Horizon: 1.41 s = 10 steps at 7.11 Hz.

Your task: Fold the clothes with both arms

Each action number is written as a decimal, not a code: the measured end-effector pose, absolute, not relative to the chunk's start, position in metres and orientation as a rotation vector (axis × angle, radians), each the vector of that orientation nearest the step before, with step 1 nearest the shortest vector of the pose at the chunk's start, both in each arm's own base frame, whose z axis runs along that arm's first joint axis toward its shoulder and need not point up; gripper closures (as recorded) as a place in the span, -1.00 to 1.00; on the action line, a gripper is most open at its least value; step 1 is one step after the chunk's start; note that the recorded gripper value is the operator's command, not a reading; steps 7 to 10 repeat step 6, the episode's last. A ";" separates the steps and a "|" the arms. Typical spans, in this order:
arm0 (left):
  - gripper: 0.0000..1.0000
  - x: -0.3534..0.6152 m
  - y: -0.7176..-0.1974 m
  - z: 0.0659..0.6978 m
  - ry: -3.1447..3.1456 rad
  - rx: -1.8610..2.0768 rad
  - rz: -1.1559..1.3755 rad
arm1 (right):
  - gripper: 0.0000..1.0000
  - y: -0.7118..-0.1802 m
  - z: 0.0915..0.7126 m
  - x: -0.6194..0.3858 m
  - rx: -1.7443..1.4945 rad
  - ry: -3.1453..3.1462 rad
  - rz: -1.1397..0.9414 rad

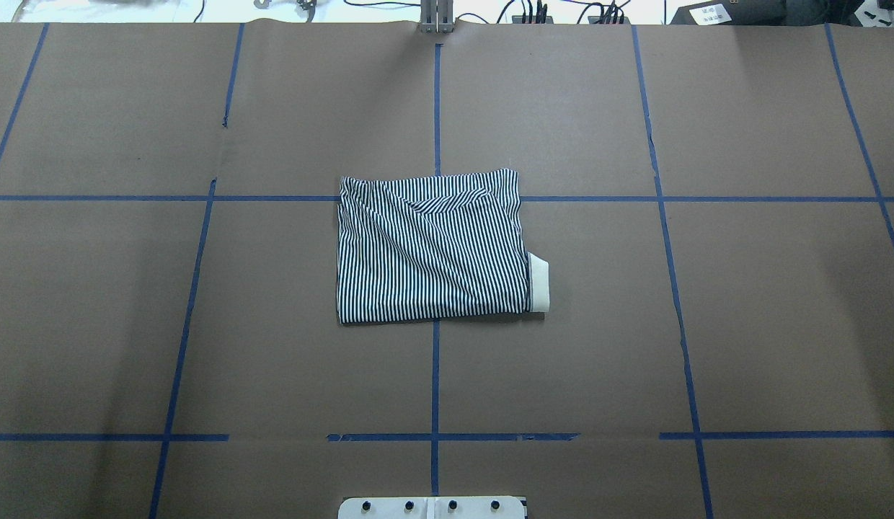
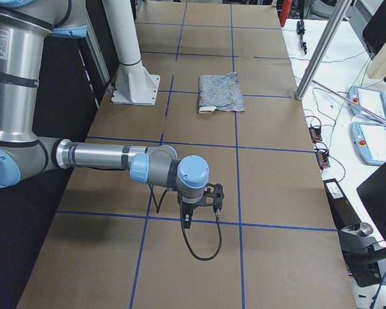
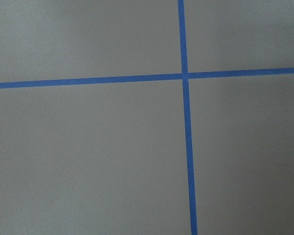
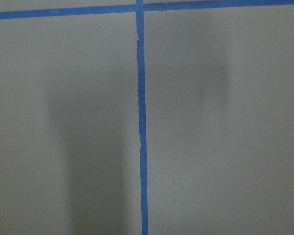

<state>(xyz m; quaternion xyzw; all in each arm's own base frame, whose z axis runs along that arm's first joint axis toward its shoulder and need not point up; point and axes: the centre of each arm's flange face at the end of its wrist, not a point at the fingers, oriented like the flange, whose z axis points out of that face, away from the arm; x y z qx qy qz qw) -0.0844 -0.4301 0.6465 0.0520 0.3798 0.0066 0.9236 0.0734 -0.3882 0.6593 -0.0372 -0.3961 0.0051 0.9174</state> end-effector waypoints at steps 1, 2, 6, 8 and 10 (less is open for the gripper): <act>-1.00 -0.084 -0.430 0.647 0.780 0.106 0.013 | -1.00 -0.388 0.661 0.073 -0.079 -0.816 0.011; -1.00 -0.084 -0.430 0.647 0.780 0.106 0.012 | -1.00 -0.388 0.661 0.073 -0.080 -0.817 0.011; -1.00 -0.084 -0.430 0.647 0.780 0.106 0.012 | -1.00 -0.388 0.661 0.072 -0.081 -0.817 0.009; -1.00 -0.084 -0.430 0.647 0.780 0.106 0.012 | -1.00 -0.388 0.661 0.072 -0.081 -0.817 0.009; -1.00 -0.084 -0.430 0.647 0.780 0.106 0.012 | -1.00 -0.388 0.661 0.072 -0.081 -0.817 0.009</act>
